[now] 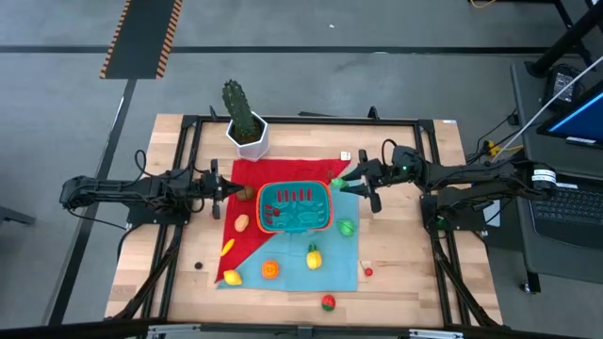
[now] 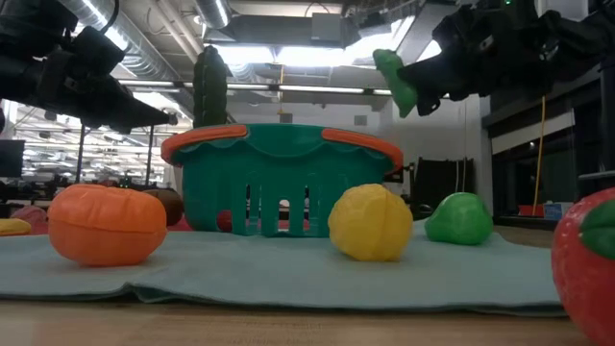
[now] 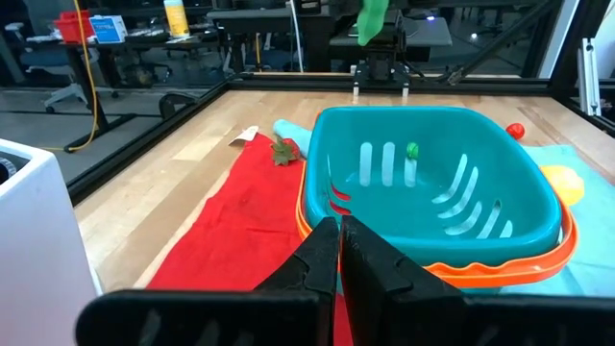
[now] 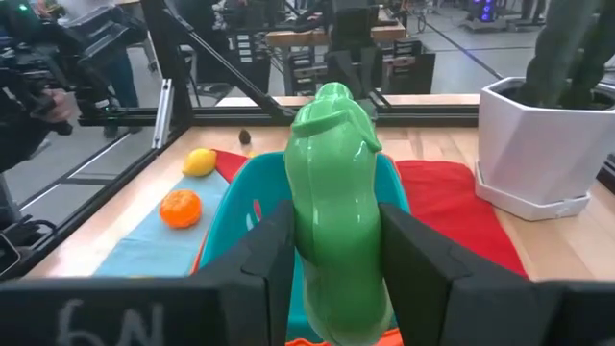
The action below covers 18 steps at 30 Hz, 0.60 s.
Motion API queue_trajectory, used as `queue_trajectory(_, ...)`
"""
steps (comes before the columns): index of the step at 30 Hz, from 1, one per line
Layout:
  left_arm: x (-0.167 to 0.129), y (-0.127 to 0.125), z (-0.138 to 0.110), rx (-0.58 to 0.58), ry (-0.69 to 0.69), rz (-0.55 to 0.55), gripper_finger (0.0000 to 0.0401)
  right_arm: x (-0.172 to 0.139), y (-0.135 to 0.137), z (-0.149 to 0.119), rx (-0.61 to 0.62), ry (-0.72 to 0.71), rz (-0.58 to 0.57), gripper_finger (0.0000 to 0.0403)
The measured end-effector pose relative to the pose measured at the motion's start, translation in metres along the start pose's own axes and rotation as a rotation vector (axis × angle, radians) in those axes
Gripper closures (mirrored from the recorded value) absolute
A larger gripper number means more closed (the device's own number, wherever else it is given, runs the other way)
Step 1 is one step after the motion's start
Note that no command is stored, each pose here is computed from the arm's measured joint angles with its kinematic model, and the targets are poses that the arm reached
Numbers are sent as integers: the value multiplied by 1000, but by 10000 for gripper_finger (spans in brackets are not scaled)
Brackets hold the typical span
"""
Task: Build produce basket
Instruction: Put the green eggplant into the blue basket
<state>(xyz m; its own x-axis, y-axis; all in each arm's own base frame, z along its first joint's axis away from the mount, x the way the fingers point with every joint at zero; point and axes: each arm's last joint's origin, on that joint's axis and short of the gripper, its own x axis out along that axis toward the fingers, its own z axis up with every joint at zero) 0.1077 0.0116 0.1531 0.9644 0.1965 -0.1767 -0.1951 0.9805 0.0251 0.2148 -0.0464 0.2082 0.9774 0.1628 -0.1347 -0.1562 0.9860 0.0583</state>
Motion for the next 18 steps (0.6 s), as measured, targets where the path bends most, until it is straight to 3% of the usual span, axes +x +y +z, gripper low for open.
queue_trajectory(4,0,0,0,-1,0,0,393,0,0,0,-2,-4,-13,273)
queue_trajectory(13,0,0,0,-2,0,0,393,0,-4,1,-9,-6,-211,273)
queue_trajectory(18,0,0,0,-3,0,0,393,2,0,1,-37,-1,-253,273)
